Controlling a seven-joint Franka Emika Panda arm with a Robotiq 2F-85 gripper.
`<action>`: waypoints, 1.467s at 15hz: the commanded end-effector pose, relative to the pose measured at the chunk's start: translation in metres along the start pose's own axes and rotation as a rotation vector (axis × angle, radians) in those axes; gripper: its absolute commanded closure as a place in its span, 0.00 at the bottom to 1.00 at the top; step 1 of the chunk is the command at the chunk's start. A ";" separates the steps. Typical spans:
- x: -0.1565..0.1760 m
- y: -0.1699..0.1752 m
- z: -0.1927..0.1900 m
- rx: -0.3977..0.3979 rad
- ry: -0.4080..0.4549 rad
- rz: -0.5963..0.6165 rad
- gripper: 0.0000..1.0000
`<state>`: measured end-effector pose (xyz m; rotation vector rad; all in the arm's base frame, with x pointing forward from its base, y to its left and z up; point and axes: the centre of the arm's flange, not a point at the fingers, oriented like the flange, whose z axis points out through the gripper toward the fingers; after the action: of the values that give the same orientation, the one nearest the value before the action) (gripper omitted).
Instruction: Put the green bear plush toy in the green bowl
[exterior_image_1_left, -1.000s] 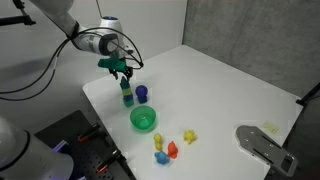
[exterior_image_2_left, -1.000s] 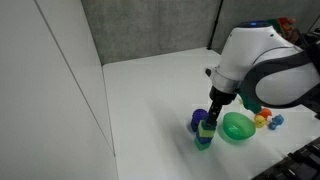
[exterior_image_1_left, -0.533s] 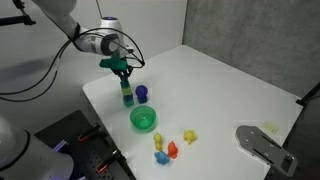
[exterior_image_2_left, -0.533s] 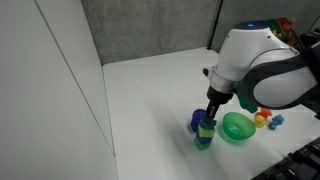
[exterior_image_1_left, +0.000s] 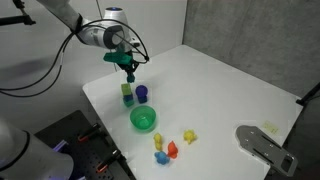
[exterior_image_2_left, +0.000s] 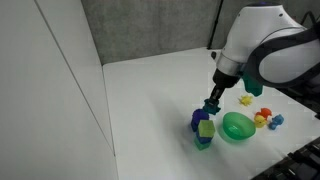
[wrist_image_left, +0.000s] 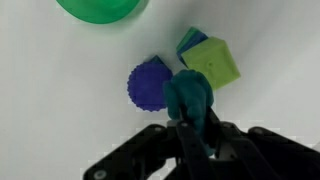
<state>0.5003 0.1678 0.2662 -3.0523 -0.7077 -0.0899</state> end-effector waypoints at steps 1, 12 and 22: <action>-0.018 0.041 -0.011 -0.081 -0.041 0.098 0.94; -0.100 0.131 0.065 -0.162 -0.242 0.268 0.95; -0.112 0.129 0.143 -0.122 -0.306 0.274 0.95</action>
<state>0.4572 0.0032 0.1355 -3.2733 -0.3192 0.3618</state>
